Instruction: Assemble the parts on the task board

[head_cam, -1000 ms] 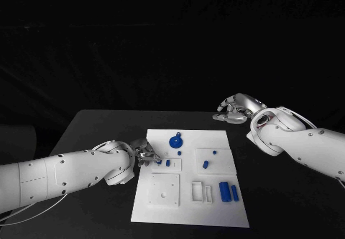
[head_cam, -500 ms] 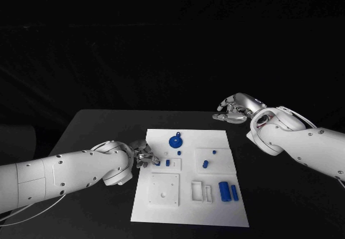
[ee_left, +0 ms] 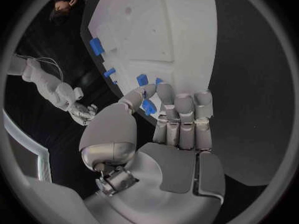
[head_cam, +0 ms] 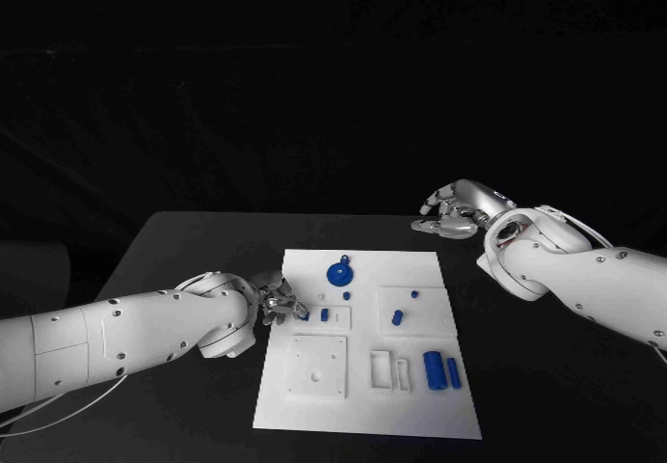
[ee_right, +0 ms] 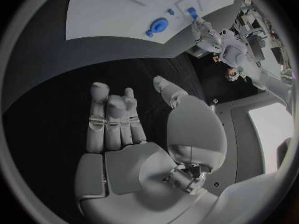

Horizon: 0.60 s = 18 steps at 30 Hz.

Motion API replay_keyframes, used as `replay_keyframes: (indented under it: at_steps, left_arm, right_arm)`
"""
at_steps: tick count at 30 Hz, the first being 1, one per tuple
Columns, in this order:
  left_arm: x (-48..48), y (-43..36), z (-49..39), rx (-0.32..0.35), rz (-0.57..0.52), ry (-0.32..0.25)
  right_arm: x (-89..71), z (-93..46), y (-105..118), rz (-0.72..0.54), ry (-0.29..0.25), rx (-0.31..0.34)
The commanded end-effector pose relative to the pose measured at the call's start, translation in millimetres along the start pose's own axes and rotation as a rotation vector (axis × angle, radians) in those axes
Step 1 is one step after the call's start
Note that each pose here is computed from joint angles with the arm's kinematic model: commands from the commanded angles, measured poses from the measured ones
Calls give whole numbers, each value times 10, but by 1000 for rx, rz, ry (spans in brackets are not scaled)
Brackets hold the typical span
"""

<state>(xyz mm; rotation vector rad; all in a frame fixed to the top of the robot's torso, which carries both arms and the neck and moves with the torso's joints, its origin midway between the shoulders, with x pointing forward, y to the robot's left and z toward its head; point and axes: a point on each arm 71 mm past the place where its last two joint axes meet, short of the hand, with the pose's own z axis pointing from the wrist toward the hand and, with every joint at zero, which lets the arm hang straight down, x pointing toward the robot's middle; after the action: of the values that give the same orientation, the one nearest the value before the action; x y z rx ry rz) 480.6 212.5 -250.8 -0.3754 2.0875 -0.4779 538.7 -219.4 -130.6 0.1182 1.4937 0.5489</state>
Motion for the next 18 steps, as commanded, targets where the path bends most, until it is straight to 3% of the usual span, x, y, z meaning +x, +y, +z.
replay_keyframes:
  at_steps: [1, 18]
  left_arm:
    - [33, -5, 2, -4, 12, 22]
    - [49, -71, 35, 10, 24, 15]
  right_arm:
    - [5, -2, 11, -4, 5, -9]
    - [9, 0, 20, -3, 6, -11]
